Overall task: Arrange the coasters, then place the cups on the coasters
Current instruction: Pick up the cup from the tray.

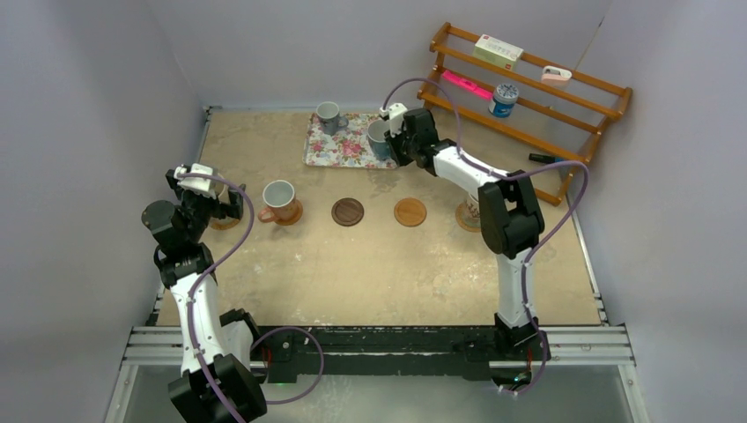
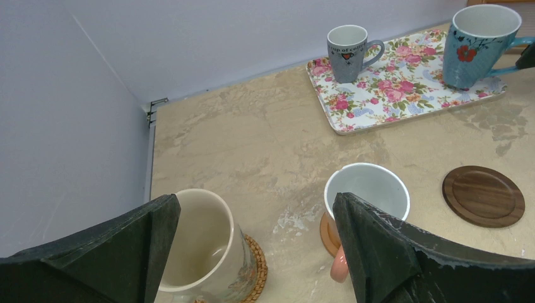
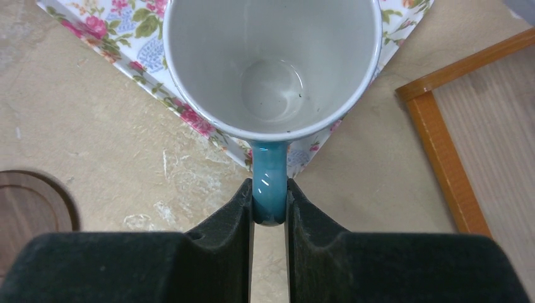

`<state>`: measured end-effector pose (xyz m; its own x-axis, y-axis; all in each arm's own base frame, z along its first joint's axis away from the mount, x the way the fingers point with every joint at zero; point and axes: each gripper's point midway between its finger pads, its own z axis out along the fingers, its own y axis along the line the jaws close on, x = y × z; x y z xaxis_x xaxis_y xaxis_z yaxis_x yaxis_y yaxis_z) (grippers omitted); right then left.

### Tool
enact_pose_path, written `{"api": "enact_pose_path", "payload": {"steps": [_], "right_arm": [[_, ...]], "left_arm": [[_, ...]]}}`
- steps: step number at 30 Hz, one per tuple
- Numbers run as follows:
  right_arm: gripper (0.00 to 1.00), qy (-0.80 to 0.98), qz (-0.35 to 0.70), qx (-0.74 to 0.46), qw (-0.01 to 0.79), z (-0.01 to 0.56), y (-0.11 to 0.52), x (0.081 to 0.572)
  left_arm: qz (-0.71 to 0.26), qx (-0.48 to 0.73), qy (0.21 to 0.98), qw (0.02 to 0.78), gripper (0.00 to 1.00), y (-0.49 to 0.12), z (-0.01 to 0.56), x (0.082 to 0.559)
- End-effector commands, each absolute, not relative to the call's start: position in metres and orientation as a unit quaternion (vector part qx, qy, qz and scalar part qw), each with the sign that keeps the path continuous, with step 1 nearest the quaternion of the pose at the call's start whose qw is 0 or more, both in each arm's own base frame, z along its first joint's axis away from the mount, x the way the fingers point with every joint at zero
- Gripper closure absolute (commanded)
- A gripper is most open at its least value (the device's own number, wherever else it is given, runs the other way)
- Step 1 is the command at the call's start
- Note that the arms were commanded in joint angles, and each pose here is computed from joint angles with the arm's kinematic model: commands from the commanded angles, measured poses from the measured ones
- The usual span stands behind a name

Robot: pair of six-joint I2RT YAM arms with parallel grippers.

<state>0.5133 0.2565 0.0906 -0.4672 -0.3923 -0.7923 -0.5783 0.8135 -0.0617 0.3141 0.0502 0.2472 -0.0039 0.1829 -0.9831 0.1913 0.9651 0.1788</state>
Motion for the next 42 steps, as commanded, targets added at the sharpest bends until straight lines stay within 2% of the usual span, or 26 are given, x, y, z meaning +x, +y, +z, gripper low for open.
{"api": "enact_pose_path", "payload": {"steps": [1, 18, 32, 42], "right_arm": [[1.00, 0.801, 0.127, -0.279, 0.515, 0.173, 0.261, 0.524], [1.00, 0.785, 0.147, -0.276, 0.534, 0.205, 0.256, 0.512], [1.00, 0.761, 0.152, -0.259, 0.576, 0.260, 0.222, 0.489], [1.00, 0.739, 0.167, -0.263, 0.598, 0.285, 0.202, 0.442]], "left_arm": [[-0.005, 0.139, 0.696, 0.704, 0.00, 0.048, 0.254, 0.314], [-0.013, 0.140, 0.698, 0.703, 0.00, 0.046, 0.252, 0.315], [-0.007, 0.144, 0.691, 0.708, 0.00, 0.046, 0.267, 0.315], [0.051, 0.193, 0.693, 0.693, 0.00, 0.053, 0.283, 0.310]]}}
